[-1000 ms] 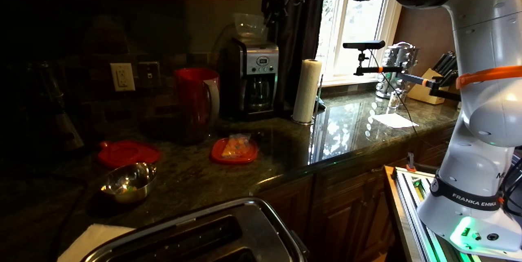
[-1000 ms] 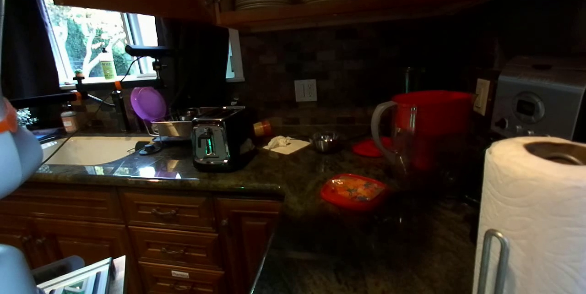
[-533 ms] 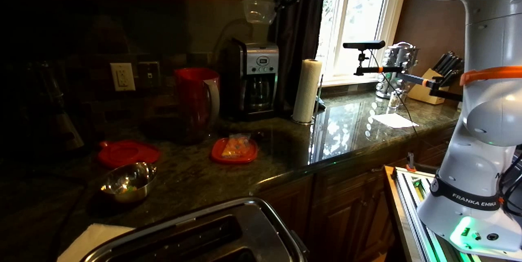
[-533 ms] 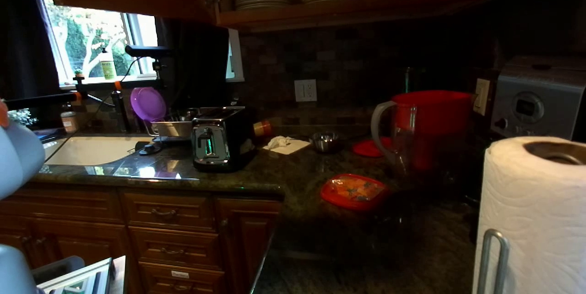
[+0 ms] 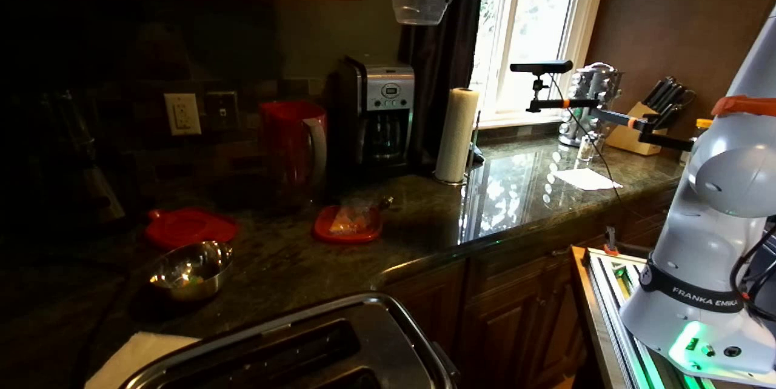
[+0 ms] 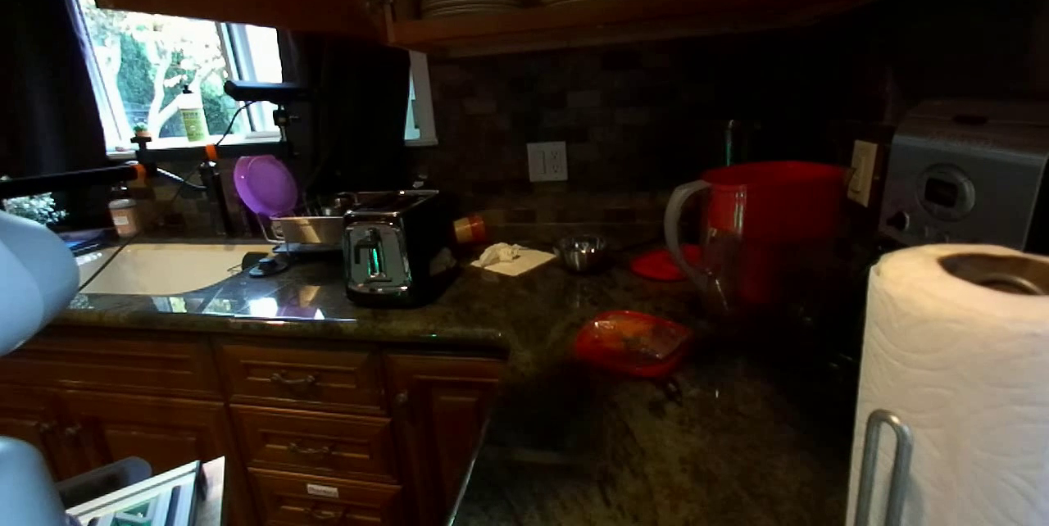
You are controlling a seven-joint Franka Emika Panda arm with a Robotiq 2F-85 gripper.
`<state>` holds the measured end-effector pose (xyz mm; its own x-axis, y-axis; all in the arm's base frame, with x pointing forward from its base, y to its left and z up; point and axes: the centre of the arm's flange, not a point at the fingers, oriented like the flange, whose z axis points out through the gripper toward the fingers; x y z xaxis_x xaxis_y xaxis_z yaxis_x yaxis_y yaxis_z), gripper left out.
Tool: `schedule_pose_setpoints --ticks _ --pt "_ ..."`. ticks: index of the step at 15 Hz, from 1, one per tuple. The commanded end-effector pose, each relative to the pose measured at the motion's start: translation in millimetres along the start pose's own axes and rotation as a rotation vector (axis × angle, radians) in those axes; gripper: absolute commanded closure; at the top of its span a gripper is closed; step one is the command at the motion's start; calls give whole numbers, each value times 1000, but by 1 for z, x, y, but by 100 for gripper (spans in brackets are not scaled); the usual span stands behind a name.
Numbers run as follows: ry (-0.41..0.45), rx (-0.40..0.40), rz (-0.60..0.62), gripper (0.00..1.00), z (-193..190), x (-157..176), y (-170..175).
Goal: Remove the clear bowl from the top of the coffeemaker and place it on the left side of the counter.
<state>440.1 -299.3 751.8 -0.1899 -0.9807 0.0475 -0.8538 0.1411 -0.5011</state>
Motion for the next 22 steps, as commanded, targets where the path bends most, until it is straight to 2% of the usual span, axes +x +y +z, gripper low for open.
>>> schedule_pose_setpoints --ticks 1,7,10,14,15,16,20,21,22 --pt "-53 -112 72 98 -6 -59 69" --pt "-286 -224 63 98 9 -149 142" --pt "-456 -273 44 98 50 -181 140" --pt "-604 -383 -22 98 98 -216 121" --pt "-618 -398 -35 98 104 -218 118" --pt "-563 -369 -13 90 89 -214 129" --pt "-590 -401 -29 90 111 -220 123" --pt "-631 -387 -74 98 114 -217 115" --pt "-652 -397 -122 98 120 -222 108"
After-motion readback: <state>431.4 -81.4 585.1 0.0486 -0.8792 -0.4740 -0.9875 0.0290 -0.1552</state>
